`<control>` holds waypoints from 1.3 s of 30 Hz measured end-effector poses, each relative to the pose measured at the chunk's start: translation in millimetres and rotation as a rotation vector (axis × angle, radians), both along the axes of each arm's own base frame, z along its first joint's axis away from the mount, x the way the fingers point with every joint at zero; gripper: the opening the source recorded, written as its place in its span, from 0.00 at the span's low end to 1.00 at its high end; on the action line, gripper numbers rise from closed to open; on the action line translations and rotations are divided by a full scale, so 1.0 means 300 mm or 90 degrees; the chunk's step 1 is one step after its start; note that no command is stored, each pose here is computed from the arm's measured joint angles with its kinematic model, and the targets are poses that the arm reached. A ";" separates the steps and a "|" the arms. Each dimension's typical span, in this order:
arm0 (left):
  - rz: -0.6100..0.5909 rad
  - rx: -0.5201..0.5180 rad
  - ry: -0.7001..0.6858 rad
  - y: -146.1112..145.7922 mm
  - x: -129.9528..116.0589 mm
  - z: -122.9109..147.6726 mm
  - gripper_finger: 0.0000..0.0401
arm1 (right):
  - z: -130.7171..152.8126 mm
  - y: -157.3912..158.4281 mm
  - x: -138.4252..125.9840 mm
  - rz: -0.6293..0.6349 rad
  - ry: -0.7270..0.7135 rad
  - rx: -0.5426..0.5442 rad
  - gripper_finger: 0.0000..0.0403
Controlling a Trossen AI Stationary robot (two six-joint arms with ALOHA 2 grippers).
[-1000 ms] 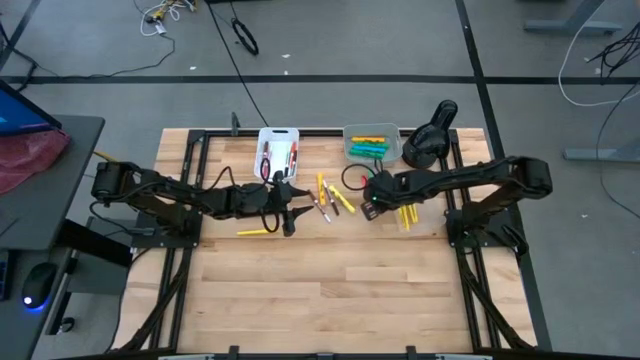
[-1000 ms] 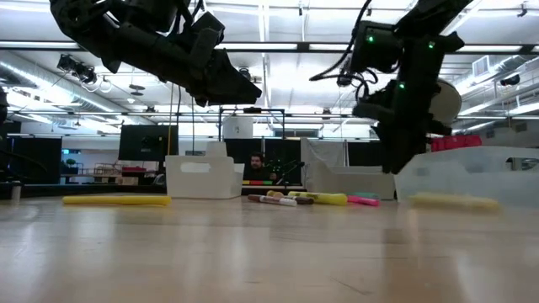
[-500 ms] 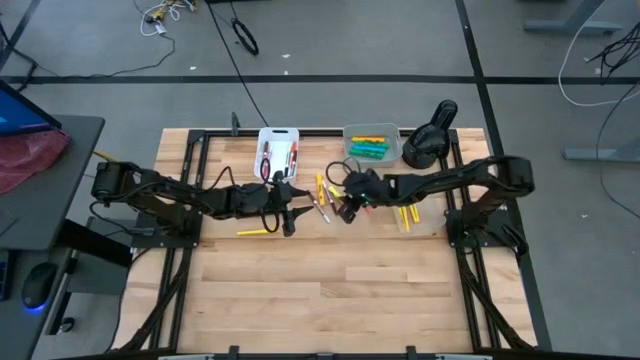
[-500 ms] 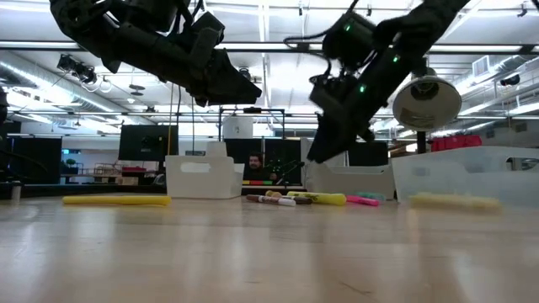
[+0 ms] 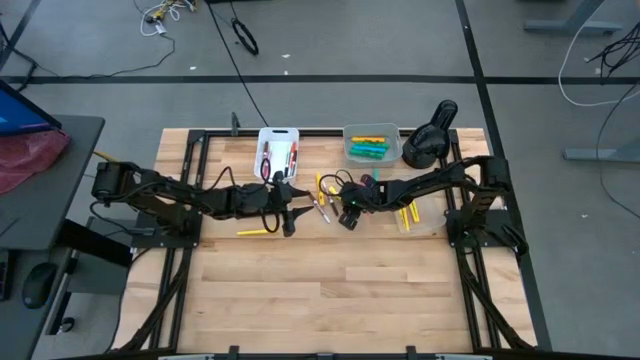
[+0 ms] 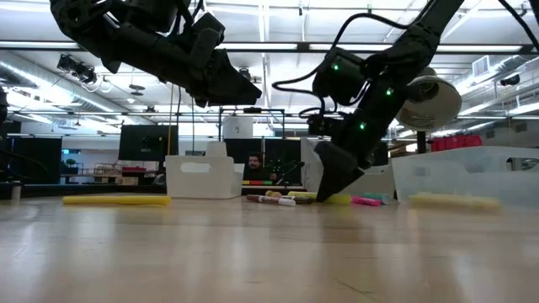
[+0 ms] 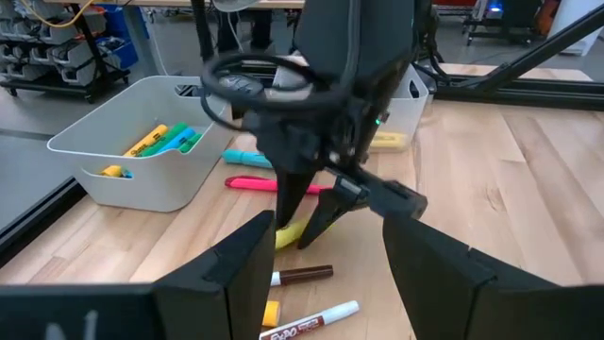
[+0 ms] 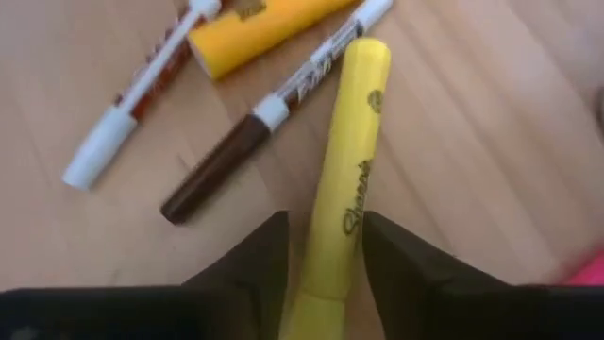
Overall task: Pick & Place Markers
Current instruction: Put the light yellow highlighter pen into the gray bin
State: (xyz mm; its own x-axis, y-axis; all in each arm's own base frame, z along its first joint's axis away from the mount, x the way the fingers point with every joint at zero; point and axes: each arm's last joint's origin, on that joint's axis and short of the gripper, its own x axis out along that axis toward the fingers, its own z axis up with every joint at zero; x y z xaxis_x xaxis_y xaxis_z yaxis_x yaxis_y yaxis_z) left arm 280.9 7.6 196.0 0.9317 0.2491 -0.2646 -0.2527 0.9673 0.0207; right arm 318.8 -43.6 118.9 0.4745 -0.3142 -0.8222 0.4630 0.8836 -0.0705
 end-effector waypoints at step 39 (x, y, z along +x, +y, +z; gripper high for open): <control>0.003 -0.011 -0.004 0.000 0.000 0.000 0.51 | 0.388 -0.477 -0.025 0.035 0.464 -0.098 0.10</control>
